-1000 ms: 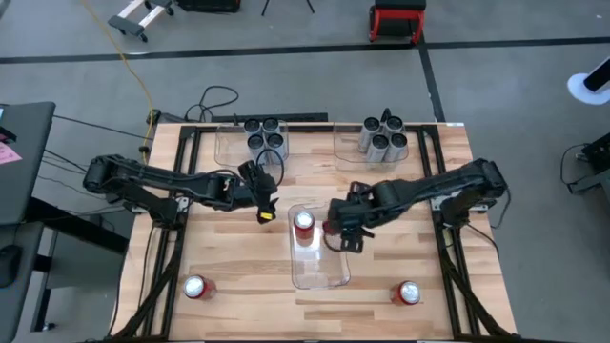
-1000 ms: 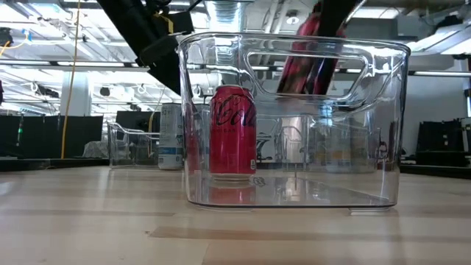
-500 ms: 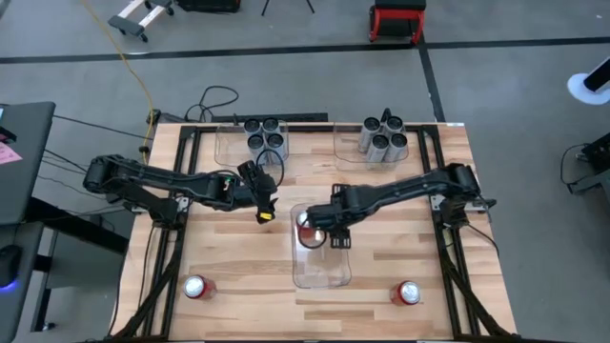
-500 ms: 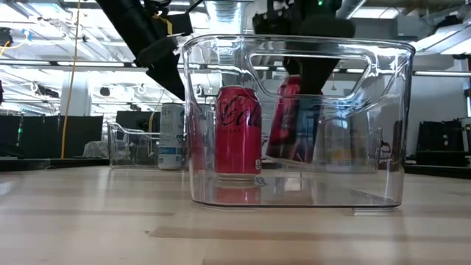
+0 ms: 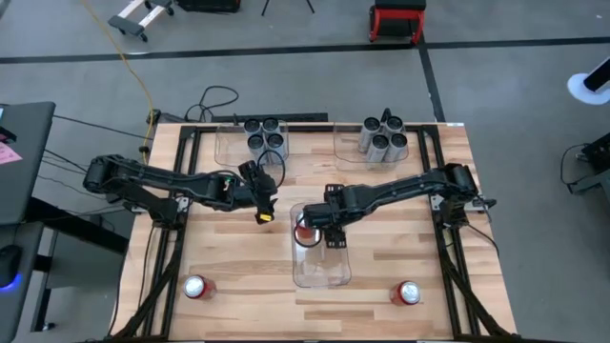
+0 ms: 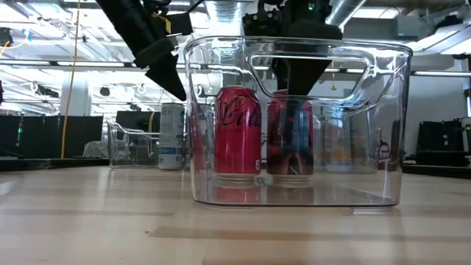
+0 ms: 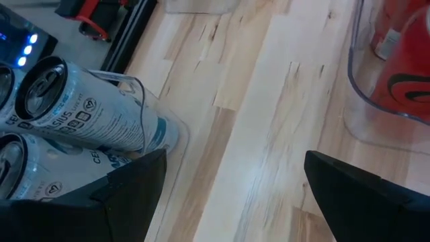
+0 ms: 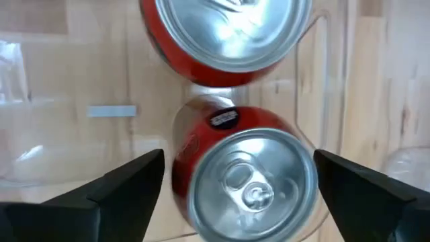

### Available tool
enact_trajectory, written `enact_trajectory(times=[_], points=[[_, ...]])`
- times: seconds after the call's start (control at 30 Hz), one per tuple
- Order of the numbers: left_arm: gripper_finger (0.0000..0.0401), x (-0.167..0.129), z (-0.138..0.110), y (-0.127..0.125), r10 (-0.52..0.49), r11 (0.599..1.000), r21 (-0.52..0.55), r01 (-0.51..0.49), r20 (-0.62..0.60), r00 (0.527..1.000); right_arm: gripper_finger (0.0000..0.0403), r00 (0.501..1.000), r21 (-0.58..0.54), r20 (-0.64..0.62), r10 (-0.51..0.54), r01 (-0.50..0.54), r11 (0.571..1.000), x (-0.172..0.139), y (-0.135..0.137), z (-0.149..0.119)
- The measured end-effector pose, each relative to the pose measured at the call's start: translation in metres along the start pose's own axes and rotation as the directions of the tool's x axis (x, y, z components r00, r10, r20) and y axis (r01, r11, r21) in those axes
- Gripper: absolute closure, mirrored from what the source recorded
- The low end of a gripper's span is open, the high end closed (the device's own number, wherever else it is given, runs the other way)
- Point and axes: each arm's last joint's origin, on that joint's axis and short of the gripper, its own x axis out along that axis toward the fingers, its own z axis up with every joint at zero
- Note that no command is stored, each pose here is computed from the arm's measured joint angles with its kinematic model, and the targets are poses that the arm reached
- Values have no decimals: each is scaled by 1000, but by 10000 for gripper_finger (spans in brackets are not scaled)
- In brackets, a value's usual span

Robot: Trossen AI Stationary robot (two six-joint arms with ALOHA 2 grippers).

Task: Sort soda cans
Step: Put the red-black soda can into the bottom transparent bin

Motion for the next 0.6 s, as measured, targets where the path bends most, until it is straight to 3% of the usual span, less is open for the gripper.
enact_trajectory(times=[0.27,0.6], points=[[53,-19,0,-5,-36,995,93,31,45,998,14,1000,99,24,-2,-1,995,-10,-3,-2],[53,-89,-11,9,-164,986,52,157,196,967,16,964,261,261,-40,-30,965,-85,-5,-22]])
